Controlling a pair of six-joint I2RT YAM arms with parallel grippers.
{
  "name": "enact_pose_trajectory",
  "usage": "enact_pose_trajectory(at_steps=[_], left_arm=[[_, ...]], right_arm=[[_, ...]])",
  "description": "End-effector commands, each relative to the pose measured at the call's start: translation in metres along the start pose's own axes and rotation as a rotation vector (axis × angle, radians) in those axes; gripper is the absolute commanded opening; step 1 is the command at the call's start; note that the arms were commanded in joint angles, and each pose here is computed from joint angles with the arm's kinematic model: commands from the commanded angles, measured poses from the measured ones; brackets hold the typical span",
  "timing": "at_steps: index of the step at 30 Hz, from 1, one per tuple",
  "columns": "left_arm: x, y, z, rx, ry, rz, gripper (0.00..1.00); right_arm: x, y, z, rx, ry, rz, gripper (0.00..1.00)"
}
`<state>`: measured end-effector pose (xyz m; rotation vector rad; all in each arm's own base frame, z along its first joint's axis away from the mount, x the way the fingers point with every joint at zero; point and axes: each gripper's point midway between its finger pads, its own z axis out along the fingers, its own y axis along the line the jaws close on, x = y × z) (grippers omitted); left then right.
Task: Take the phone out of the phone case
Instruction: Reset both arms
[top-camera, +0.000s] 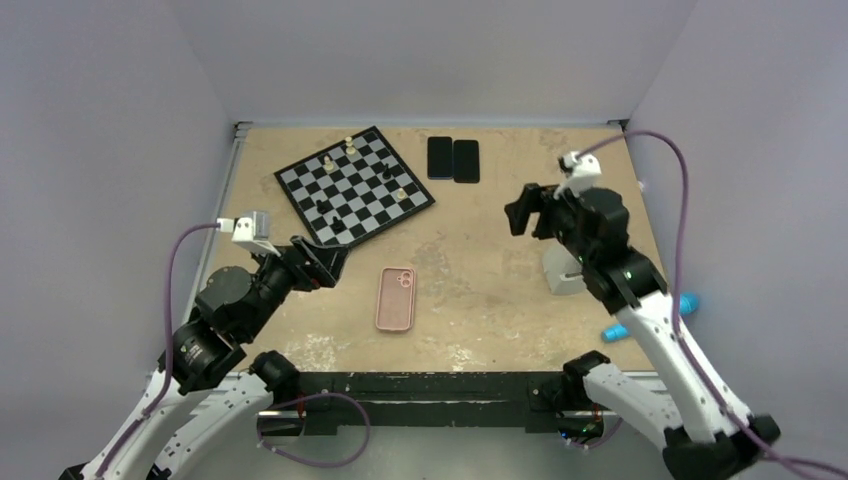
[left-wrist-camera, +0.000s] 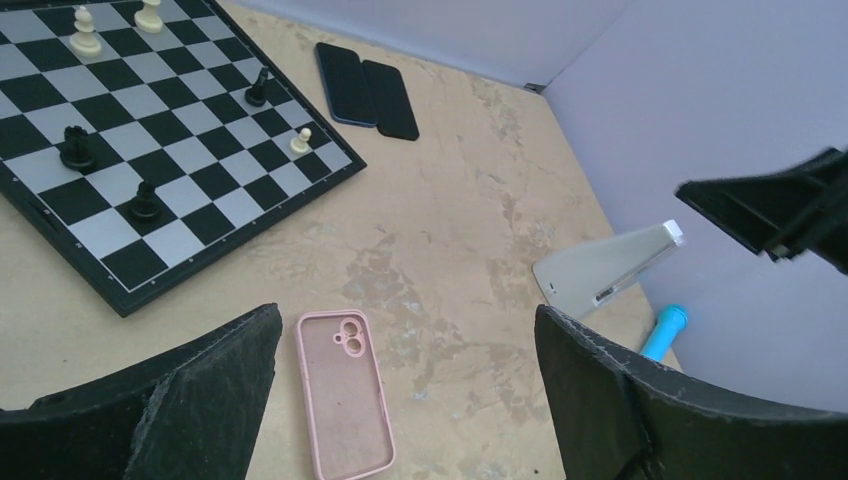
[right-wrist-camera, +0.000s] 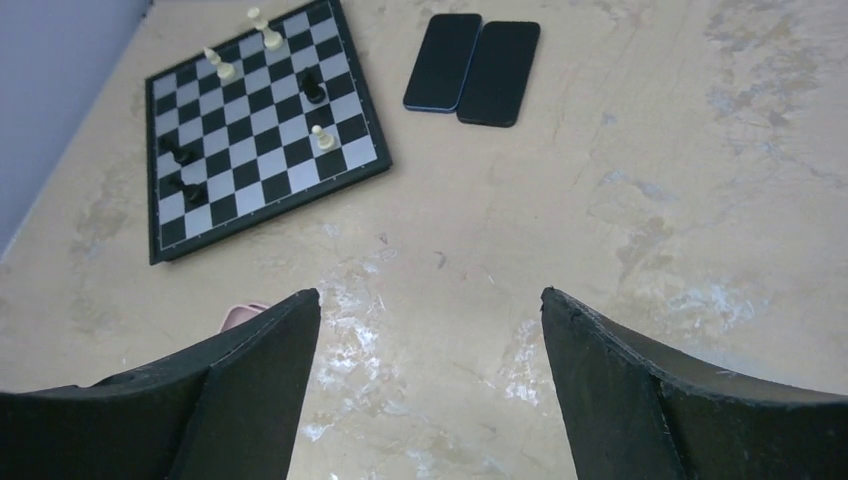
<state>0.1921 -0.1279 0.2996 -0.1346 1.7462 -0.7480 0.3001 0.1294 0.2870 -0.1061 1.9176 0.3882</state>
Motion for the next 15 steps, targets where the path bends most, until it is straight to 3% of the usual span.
enact_pose_trajectory(at_steps=[1, 8, 15], left_arm=[[-0.016, 0.01, -0.008, -0.041, -0.065, 0.085, 1.0], [-0.03, 0.013, -0.026, -0.023, -0.152, 0.067, 1.0], [-0.033, 0.012, -0.032, -0.017, -0.163, 0.049, 1.0]], right_arm=[[-0.015, -0.003, -0.062, -0.041, -0.243, 0.101, 0.85], [-0.03, -0.006, -0.138, -0.092, -0.46, 0.143, 0.88], [-0.031, -0.005, -0.156, -0.128, -0.52, 0.174, 0.9]])
